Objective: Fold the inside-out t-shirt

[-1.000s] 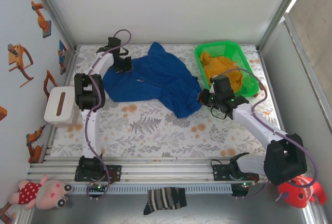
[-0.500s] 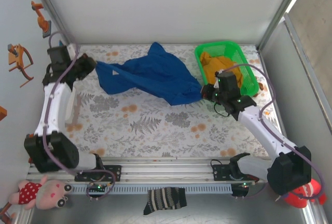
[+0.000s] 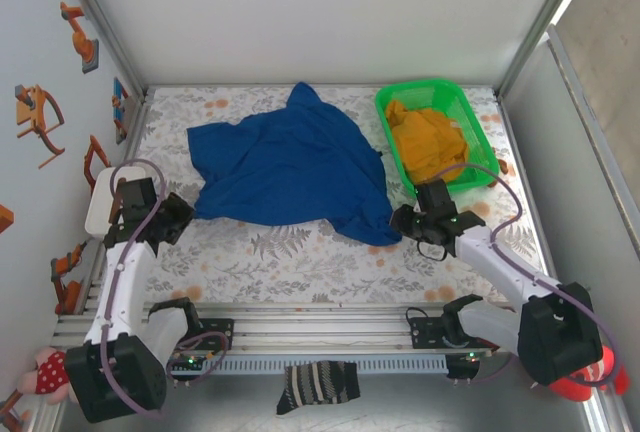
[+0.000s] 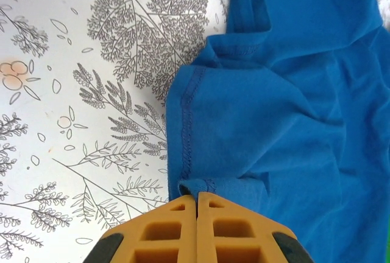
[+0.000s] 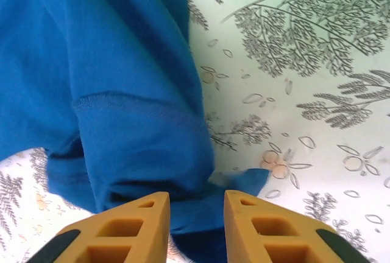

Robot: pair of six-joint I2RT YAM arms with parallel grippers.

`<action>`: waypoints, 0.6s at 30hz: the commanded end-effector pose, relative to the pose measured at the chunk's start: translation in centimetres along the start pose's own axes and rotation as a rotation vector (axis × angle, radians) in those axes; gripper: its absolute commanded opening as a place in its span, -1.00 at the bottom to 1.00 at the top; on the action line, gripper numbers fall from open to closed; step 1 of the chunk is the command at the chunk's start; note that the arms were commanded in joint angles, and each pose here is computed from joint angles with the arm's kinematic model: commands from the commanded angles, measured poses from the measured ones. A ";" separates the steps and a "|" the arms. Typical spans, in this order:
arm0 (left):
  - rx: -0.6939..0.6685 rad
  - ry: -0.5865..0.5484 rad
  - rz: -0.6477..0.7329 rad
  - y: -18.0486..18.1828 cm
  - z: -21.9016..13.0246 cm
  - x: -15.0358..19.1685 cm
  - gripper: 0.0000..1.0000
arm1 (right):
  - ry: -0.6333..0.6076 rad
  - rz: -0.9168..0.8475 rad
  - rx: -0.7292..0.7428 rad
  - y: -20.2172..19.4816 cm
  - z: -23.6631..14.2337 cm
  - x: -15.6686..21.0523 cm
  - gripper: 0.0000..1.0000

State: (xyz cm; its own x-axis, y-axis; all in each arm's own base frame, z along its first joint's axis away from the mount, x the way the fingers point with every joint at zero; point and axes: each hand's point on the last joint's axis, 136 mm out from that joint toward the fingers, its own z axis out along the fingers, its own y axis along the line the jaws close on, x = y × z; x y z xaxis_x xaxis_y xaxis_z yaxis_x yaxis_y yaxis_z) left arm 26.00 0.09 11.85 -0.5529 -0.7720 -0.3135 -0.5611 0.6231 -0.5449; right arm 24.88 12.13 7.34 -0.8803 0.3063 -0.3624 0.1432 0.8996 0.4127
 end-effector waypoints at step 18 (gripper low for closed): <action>-0.024 -0.003 0.019 -0.2 -0.8 -0.4 -1.00 | 0.036 -0.364 0.131 9.3 2.0 -0.8 -0.02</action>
State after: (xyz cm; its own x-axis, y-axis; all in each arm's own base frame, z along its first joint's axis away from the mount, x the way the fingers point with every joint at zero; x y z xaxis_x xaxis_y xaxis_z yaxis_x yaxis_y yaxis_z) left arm 25.60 0.31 11.76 -0.5560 -0.7713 -0.3099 -0.5774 0.6265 -0.5235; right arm 27.00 20.12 9.52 -0.9089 -0.0342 -0.4156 -0.1171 0.9774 0.1758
